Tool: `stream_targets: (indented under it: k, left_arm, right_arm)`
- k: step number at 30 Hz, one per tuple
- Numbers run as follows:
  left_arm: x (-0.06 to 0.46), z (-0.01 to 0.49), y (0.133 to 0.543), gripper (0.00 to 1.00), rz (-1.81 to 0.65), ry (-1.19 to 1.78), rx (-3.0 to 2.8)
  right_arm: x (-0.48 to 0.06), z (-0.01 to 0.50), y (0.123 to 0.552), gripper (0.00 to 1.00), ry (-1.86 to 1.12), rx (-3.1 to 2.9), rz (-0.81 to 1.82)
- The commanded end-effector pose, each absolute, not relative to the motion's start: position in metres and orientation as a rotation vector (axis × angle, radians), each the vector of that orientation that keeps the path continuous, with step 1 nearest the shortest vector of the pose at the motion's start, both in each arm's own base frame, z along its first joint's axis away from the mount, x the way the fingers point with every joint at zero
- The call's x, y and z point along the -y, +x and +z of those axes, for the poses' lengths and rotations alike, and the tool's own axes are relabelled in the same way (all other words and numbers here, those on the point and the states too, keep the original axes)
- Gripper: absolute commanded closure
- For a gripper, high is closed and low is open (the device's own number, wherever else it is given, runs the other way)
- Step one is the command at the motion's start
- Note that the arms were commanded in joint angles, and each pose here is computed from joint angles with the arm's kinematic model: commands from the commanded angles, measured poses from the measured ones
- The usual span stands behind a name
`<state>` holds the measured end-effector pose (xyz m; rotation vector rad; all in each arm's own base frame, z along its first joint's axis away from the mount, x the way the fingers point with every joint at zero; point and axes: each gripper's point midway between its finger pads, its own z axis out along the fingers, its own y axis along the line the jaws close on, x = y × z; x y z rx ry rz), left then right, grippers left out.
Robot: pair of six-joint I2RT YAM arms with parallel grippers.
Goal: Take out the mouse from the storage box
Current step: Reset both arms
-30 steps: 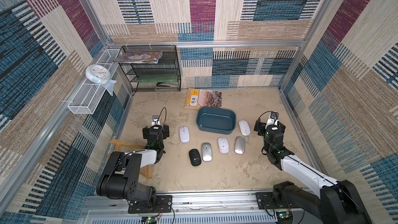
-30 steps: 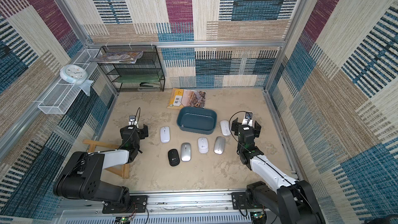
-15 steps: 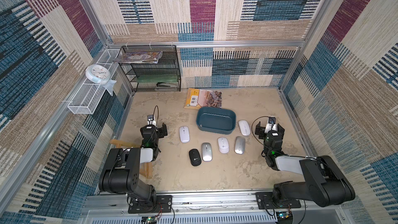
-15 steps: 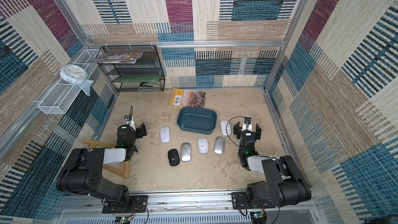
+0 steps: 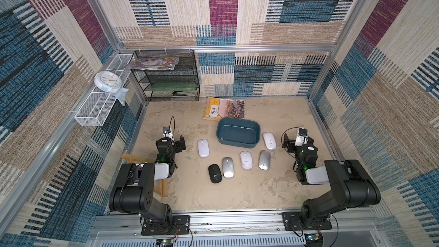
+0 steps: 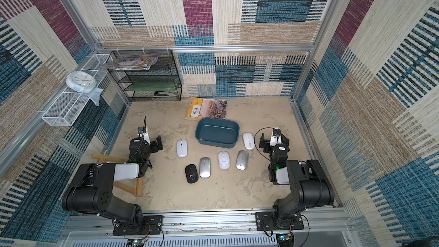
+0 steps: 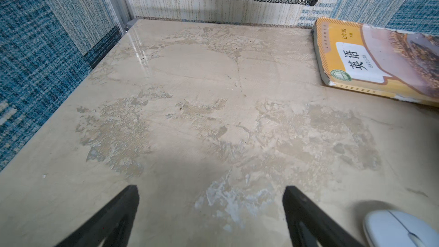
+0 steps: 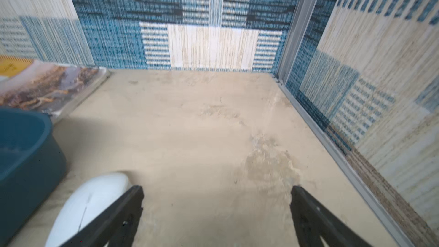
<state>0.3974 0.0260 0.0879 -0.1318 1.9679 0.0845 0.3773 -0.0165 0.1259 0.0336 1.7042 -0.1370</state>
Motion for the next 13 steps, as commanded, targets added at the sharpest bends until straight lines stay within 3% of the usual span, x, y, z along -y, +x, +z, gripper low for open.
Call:
stream_targets:
  k: [1, 13]
  left_arm:
    - [-0.0262, 0.0914, 0.3993, 0.01, 0.082, -0.133, -1.958]
    - [-0.0265, 0.0893, 0.4012, 0.01, 0.052, -0.131, -1.97]
  right_arm:
    - [0.011, 0.1281, 0.3794, 0.01, 0.025, -1.699, -0.09]
    - [0.011, 0.1284, 0.379, 0.01, 0.027, -1.697, -0.089]
